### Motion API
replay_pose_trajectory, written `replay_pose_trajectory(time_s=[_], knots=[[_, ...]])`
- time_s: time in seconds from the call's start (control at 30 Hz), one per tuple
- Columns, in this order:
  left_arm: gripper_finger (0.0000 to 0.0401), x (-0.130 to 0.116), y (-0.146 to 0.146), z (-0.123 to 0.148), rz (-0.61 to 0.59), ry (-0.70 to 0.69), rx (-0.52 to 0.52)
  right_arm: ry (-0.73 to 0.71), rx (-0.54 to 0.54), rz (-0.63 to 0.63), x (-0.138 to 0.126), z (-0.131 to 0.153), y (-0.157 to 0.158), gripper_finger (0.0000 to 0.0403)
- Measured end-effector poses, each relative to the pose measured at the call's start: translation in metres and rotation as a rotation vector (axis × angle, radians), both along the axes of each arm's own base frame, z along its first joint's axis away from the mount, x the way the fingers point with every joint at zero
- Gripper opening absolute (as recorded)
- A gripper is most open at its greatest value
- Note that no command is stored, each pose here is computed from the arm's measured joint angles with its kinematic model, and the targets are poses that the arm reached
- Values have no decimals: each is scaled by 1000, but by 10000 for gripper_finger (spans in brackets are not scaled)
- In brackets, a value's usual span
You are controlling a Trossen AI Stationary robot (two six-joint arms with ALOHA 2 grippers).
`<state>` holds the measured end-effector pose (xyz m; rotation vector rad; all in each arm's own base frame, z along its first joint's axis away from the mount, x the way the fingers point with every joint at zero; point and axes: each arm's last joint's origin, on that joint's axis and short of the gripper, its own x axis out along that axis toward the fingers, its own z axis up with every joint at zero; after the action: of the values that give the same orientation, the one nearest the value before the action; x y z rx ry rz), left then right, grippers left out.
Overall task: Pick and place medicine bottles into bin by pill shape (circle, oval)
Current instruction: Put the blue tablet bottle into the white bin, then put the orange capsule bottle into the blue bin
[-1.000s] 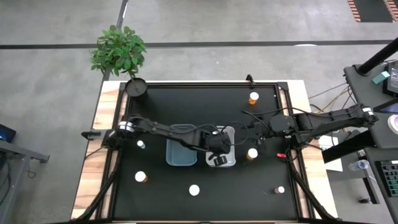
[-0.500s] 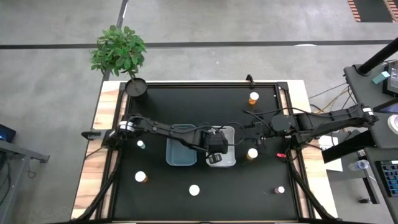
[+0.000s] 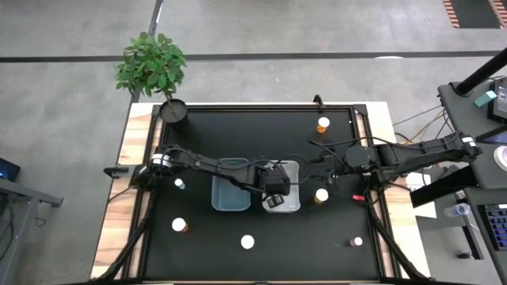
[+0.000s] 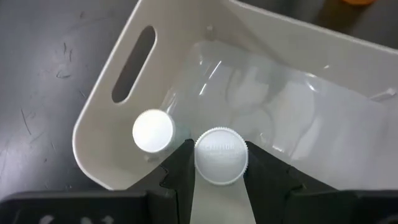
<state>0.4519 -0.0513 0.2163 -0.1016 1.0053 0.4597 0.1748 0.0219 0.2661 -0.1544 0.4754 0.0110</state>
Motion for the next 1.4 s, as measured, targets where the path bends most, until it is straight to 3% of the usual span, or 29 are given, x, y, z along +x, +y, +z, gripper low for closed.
replay_pose_trajectory(time_s=[0.5,0.83,1.0,1.4], knots=[[100,-1,-1,-9,18,1,-9,-7,3,-1,0,1,0,203],[161,-1,0,-12,18,-5,-10,-7,3,-1,0,1,0,203],[172,-2,0,-12,18,-2,-9,-8,3,-2,0,1,0,203],[173,-20,2,41,3,-92,-31,-7,9,-4,0,0,0,203]])
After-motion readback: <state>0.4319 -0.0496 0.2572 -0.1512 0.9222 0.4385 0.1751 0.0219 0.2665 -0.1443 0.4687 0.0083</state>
